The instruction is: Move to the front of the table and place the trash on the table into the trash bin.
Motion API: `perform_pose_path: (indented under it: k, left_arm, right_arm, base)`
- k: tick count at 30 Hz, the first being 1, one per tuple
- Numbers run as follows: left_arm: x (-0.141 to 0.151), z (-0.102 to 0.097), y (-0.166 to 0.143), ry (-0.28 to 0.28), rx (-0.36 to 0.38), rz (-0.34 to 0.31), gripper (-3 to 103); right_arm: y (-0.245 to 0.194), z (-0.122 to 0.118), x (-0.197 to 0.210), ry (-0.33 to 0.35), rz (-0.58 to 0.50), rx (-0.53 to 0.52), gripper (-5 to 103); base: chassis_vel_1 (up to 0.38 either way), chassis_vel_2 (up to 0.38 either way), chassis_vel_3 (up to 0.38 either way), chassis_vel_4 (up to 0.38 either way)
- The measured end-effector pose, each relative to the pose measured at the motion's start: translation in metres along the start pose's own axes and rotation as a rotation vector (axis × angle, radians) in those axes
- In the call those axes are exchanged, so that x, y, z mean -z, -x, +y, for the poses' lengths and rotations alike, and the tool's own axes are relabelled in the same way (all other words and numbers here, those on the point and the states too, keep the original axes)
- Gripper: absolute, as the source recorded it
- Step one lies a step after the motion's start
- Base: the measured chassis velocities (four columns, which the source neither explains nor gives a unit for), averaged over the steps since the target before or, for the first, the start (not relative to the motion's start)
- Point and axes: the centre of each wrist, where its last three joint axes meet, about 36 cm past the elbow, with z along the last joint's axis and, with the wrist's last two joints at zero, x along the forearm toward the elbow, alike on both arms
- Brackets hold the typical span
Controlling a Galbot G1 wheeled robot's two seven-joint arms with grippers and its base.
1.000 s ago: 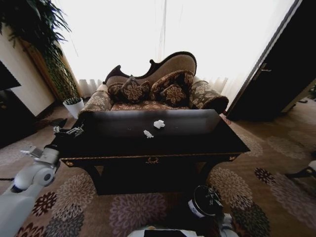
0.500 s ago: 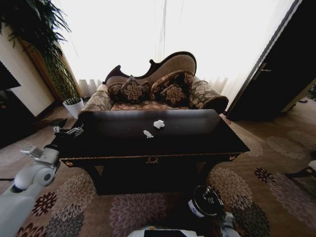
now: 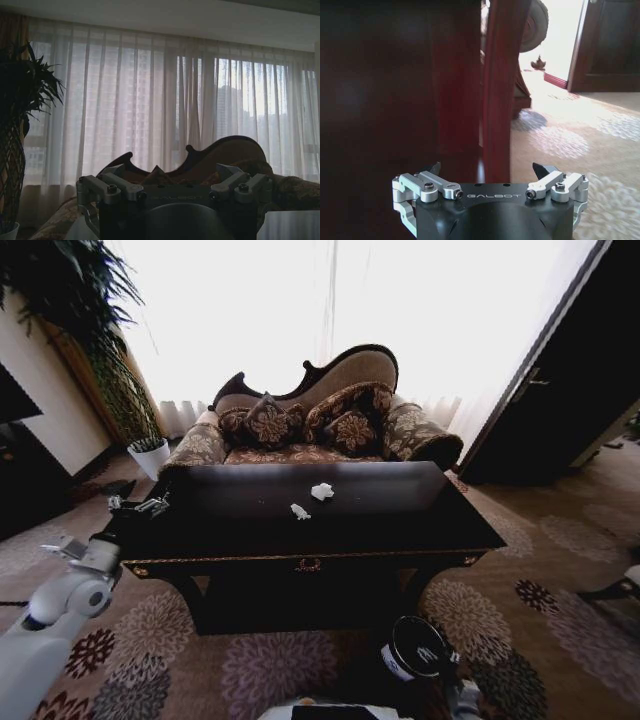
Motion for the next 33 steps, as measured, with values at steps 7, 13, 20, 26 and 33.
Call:
perform_pose_path:
  k: [7, 13, 20, 26, 33]
  left_arm:
    - [0.000, 0.000, 0.000, 0.000, 0.000, 0.000, 100]
    - [0.000, 0.000, 0.000, 0.000, 0.000, 0.000, 100]
    - [0.000, 0.000, 0.000, 0.000, 0.000, 0.000, 100]
    - [0.000, 0.000, 0.000, 0.000, 0.000, 0.000, 100]
    - [0.000, 0.000, 0.000, 0.000, 0.000, 0.000, 100]
  right_arm:
    - [-0.075, 0.000, 0.033, 0.058, -0.112, 0.170, 100]
    - [-0.115, -0.004, 0.080, 0.060, -0.205, 0.274, 100]
    - [-0.135, 0.003, 0.157, 0.028, -0.346, 0.311, 100]
    - [-0.139, 0.009, 0.196, 0.008, -0.398, 0.309, 100]
    - [-0.087, 0.019, 0.278, -0.052, -0.437, 0.358, 100]
  base:
    - [0.000, 0.000, 0.000, 0.000]
    - [0.000, 0.000, 0.000, 0.000]
    - [0.000, 0.000, 0.000, 0.000]
    - [0.000, 0.000, 0.000, 0.000]
    - [0.000, 0.000, 0.000, 0.000]
